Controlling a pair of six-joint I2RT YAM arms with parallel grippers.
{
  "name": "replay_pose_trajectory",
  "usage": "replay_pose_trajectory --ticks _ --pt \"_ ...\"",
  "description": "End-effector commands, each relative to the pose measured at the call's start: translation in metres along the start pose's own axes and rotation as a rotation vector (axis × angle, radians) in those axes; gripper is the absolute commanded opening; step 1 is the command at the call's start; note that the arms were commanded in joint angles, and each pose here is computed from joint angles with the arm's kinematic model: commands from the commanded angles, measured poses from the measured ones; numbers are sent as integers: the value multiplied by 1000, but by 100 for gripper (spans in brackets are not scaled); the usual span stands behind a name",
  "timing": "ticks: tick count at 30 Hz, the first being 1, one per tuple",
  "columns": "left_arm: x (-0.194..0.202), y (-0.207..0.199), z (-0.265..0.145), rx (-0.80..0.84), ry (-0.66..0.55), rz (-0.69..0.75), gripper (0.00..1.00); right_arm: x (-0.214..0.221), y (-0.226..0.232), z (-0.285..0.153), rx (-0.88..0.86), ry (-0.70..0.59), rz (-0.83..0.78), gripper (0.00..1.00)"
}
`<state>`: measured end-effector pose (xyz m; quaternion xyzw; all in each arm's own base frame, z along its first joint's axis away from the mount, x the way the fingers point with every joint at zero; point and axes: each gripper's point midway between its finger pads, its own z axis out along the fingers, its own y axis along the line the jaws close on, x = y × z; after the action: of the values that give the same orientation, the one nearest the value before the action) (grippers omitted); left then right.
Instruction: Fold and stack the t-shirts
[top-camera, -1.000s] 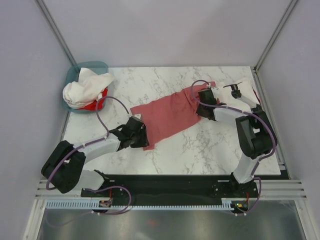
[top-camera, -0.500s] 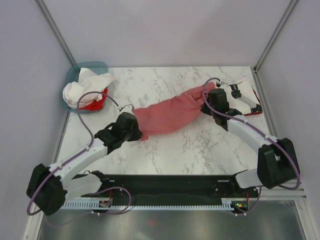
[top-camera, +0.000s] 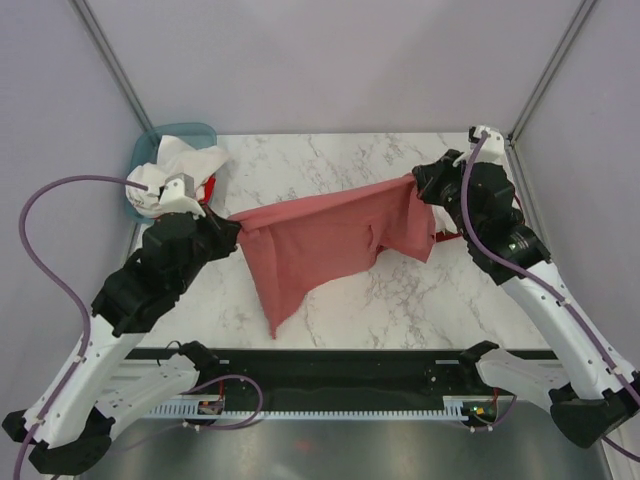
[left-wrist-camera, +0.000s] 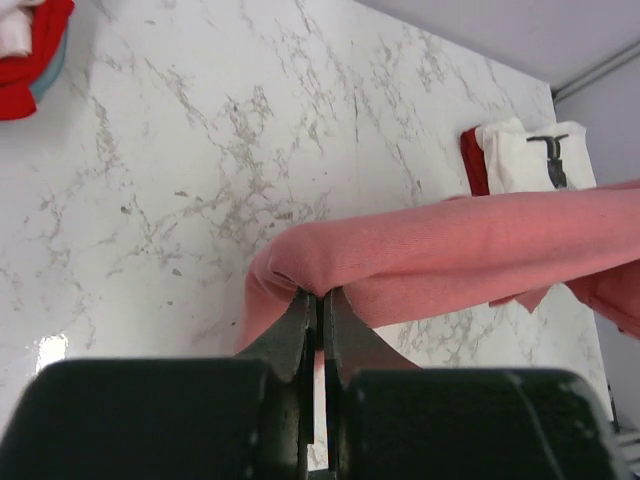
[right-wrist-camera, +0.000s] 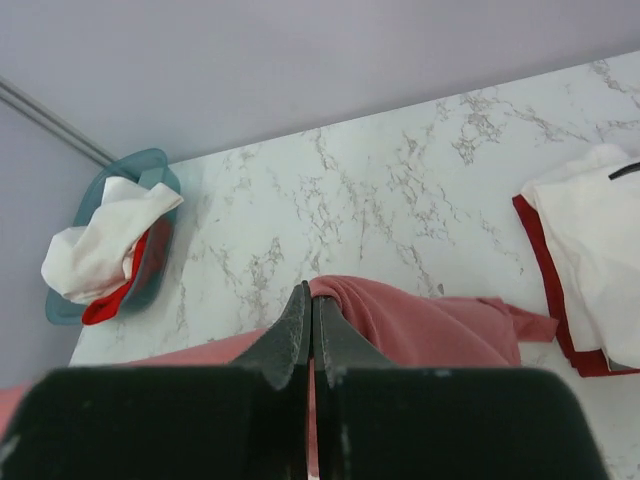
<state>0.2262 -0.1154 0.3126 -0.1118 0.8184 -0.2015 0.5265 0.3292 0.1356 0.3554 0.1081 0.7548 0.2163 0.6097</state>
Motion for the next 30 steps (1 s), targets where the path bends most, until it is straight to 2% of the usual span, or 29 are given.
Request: replay_pose_trajectory --ticks 1,6,10,16,21,24,26,28,30 --pt "-24 16 -7 -128 -45 26 2 -35 23 -11 -13 -28 -56 0" --pt "-45 8 -25 -83 -93 17 2 -49 65 -33 -133 34 -97 0" --pt "-49 9 -52 -27 -101 11 2 -66 90 -78 -295 69 -94 0" --pt "-35 16 -92 65 -67 -21 2 -69 95 -142 -424 114 -64 0" --pt "-29 15 -108 117 -42 -48 2 -71 99 -170 -487 144 -30 0" --pt "-31 7 -111 149 -28 -46 2 -72 105 -164 -488 160 -27 0" --pt "-28 3 -96 116 9 -25 2 -60 109 -138 -459 212 -42 0" --pt "-24 3 -76 59 36 12 2 -29 108 -98 -403 312 -62 0" --pt "-10 5 -37 -35 103 59 2 -6 108 -64 -375 360 -69 0"
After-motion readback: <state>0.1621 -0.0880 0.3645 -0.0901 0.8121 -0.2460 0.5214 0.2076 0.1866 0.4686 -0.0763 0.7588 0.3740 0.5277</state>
